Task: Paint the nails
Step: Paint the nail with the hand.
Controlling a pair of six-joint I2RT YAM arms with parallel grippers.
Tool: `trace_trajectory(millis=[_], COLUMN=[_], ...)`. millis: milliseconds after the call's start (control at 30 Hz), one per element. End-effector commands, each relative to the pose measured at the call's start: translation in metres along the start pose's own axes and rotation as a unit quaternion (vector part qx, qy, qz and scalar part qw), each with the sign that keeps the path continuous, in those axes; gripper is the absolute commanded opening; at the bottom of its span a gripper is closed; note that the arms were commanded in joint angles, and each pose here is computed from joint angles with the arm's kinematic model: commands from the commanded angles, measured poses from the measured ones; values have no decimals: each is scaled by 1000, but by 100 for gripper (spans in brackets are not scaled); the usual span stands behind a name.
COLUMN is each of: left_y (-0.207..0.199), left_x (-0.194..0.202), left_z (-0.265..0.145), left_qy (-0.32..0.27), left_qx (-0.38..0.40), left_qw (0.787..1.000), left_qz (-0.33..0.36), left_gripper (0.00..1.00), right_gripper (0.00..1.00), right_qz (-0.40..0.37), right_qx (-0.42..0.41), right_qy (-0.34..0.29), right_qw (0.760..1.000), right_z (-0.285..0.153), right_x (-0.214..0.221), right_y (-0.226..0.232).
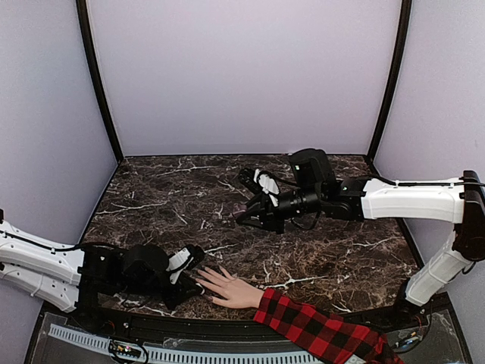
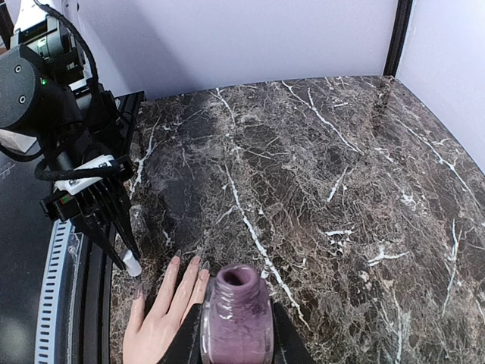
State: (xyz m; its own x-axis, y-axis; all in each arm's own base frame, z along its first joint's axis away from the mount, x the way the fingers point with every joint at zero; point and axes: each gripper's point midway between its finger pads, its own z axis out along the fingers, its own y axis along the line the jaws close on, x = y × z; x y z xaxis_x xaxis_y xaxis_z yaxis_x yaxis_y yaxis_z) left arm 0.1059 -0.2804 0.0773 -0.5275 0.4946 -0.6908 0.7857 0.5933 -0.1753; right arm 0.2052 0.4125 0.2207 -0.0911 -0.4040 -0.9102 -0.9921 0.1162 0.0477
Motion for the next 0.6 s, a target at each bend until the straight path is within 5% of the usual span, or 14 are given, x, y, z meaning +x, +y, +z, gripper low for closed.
trace_trajectory(millis=[0, 567], left_y=[12, -11], left_x=[6, -9], left_z=[-5, -8], left_qy=[3, -26], left_qx=[-25, 39], left_qw=[1000, 999], left_qz=[-9, 12], left_gripper=[0, 0], right_gripper=[0, 0], right_qz=[-9, -9], right_qx=[5, 5], right_qy=[-17, -16], right_qw=[1000, 1000], right_z=[-1, -2], right_x=[-10, -9], right_y=[-5, -4])
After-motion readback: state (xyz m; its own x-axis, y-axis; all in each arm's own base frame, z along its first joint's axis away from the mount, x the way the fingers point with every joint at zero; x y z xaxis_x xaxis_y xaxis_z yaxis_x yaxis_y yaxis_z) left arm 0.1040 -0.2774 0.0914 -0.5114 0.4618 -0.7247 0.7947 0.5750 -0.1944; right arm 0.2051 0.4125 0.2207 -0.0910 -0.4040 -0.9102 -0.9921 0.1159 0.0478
